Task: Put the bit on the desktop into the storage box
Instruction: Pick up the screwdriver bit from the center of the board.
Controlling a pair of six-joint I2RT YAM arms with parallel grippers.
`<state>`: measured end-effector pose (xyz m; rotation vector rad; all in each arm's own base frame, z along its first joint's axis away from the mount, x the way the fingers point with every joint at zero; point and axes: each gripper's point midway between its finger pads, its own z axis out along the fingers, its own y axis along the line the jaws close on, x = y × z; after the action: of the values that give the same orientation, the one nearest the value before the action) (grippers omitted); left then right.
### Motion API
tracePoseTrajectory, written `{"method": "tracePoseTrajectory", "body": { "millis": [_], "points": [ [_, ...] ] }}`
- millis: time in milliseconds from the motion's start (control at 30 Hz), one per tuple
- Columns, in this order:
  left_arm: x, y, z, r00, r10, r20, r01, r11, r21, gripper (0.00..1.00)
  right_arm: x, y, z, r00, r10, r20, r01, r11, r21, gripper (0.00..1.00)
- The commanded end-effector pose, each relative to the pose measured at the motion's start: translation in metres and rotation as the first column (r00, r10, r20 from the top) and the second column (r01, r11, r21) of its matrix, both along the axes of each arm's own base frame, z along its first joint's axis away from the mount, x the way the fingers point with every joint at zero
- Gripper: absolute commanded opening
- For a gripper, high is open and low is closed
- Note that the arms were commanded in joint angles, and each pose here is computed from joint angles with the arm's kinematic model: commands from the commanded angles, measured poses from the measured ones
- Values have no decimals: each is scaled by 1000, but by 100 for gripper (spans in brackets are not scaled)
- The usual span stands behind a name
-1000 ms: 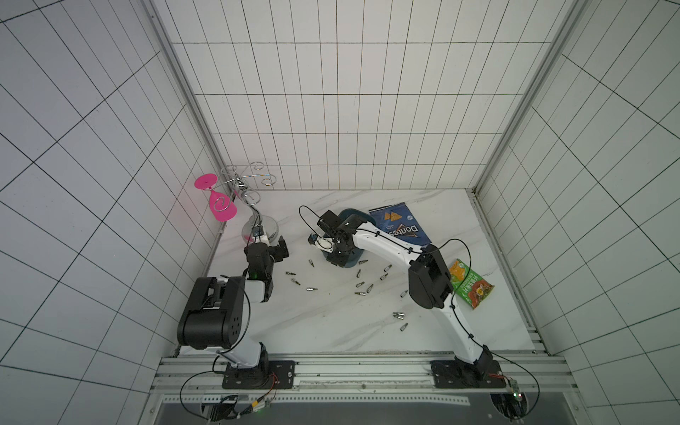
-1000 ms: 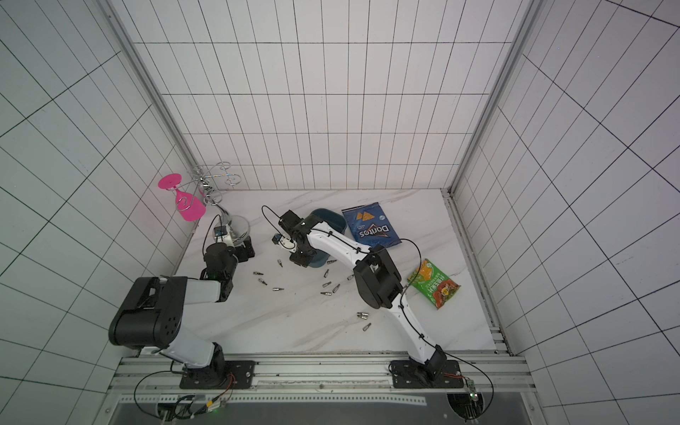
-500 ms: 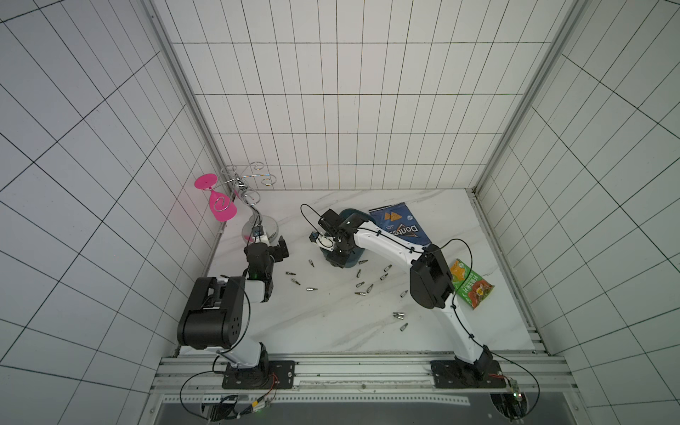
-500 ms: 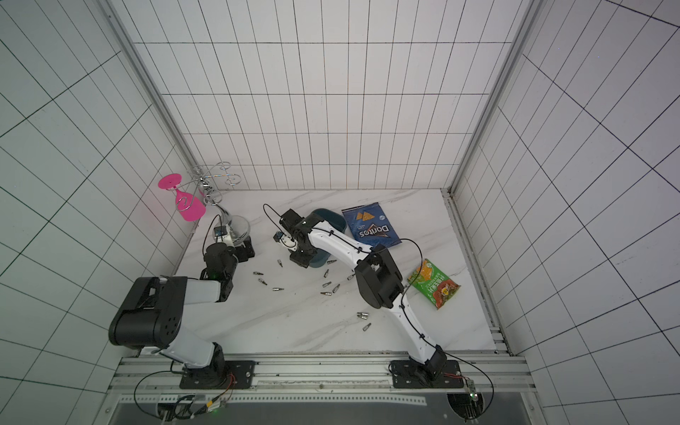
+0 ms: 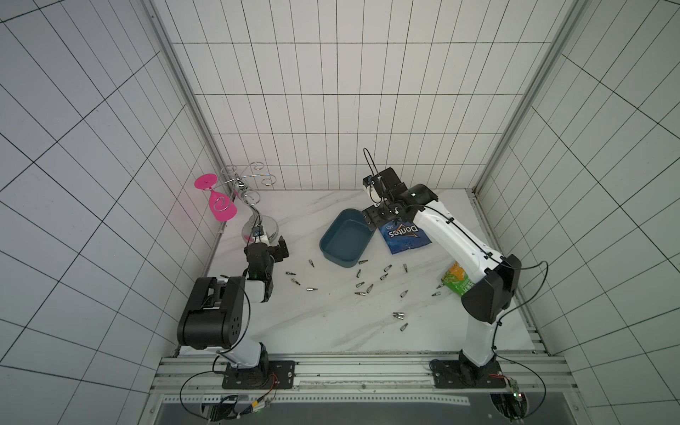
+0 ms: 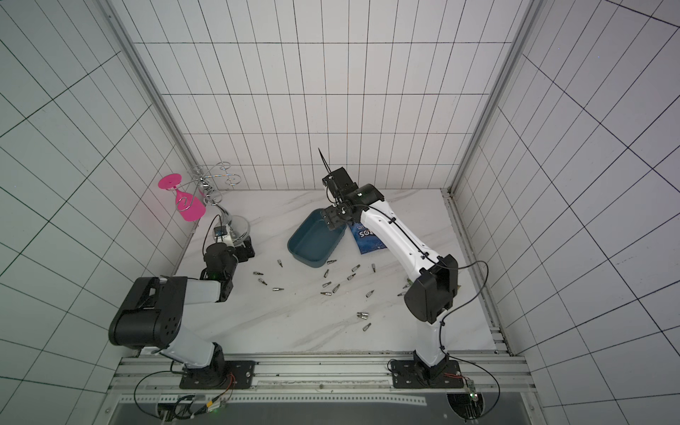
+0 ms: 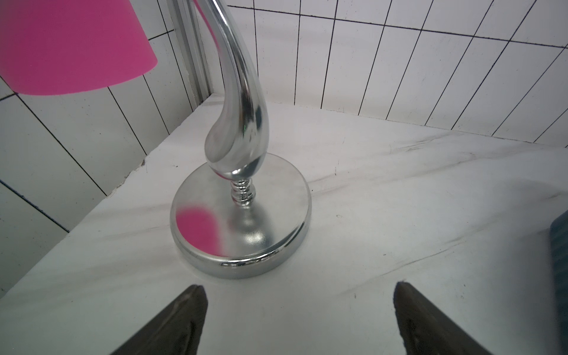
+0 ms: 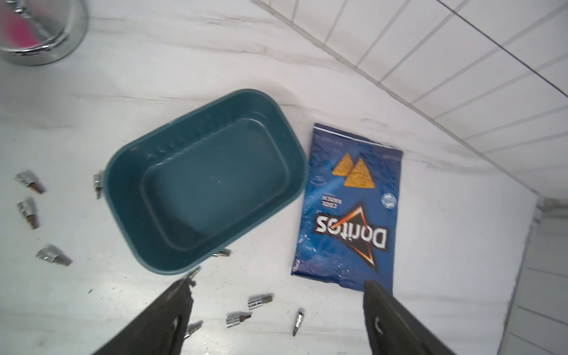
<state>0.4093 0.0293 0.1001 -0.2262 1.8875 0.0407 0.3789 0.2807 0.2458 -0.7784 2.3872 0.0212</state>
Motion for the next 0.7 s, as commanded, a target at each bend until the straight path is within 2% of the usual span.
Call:
{"method": "tracePoseTrajectory", "body": {
  "millis": [0,100,200,300,367,433,567,667],
  "points": [
    [5,0,14,999,-4,40,3,1000,2,98,-10,-53,-29,976,-212,-58,207,975,-86,89],
    [5,0,15,999,-4,44,4,1000,2,98,-20,-82,-32,943,-324,-83,320,946,-59,89],
    [4,-1,15,999,-5,43,5,1000,2,97,-32,-97,-34,919,-382,-98,379,924,-47,89],
    [9,-5,29,997,-34,74,33,999,24,95,-40,-106,-42,911,-400,-106,394,916,-69,89],
    [10,-2,31,1000,-7,-7,7,1000,8,95,-43,-111,-48,904,-409,-124,402,912,-79,89],
    [9,2,40,999,22,-26,-21,1000,14,95,-44,-113,-50,900,-413,-137,406,911,-76,89],
    [7,1,72,999,41,34,-40,999,-14,95,-45,-116,-51,896,-421,-141,414,907,-77,89],
    [2,6,86,992,111,-59,-114,992,-60,95,-49,-121,-51,888,-434,-151,426,901,-84,89]
  ]
}}
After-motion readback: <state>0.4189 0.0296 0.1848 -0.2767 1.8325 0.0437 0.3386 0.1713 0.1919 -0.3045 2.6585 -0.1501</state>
